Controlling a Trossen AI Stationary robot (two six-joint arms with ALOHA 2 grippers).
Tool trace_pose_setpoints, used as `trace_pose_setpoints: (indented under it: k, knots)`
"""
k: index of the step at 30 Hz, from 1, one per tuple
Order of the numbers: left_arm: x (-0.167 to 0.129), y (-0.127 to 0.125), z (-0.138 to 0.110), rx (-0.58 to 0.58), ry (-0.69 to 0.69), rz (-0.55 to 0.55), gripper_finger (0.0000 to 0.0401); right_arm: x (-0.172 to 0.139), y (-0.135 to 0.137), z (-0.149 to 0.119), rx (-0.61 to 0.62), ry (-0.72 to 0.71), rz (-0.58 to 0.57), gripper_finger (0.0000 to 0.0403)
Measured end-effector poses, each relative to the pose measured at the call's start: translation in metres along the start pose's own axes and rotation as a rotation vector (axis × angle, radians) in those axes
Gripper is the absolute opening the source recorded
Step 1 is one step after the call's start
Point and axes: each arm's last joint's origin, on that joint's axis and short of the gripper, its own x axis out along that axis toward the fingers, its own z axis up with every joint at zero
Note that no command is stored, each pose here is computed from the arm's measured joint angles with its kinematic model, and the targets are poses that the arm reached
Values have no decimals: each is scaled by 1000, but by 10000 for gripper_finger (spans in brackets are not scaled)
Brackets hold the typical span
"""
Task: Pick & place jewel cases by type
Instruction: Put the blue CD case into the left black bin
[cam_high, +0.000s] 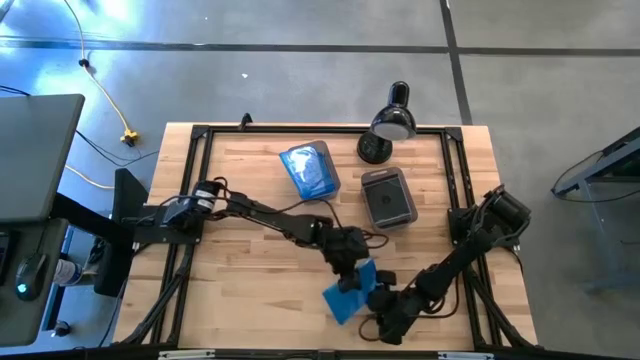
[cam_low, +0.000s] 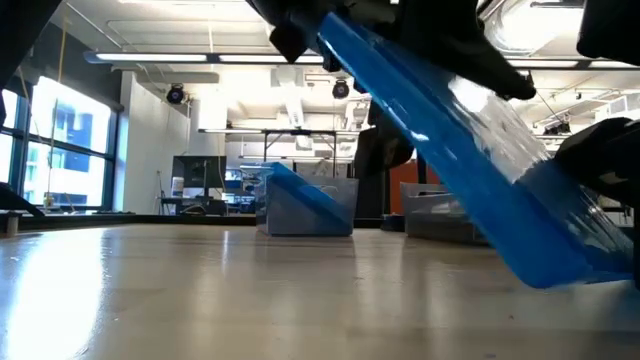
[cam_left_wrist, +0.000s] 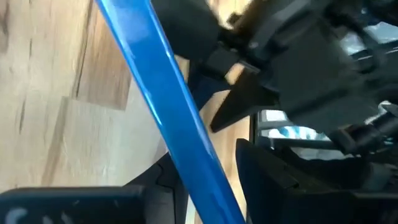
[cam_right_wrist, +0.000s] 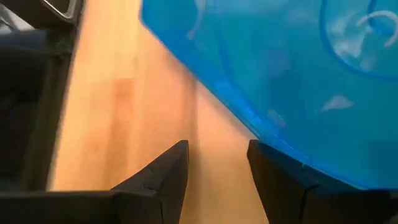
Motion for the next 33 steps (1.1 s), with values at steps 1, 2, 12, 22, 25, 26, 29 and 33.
trace_pose_setpoints:
  k: [1,2,12,22,25,26,29,33]
  knots:
    - [-1,-1,1,12,-14,12,113,0,-1,-1,-10,-1,-11,167]
    - [-1,-1,1,18,-21,18,113,0,-1,-1,-12,-7,-17,167]
    - [-7,7,1,19,3,115,112,-3,8,-4,-60,-88,-33,160]
    - [-10,18,-6,-5,61,234,108,-18,21,-2,-82,-158,18,151]
    - [-10,19,-7,-1,60,261,91,-25,23,0,-80,-173,32,150]
    - [-10,19,-7,-2,61,259,83,-27,23,2,-76,-183,34,150]
    - [-10,18,-6,1,66,232,58,-35,24,6,-67,-212,36,150]
    - [-10,18,-6,-2,69,226,33,-49,24,16,-94,-261,44,150]
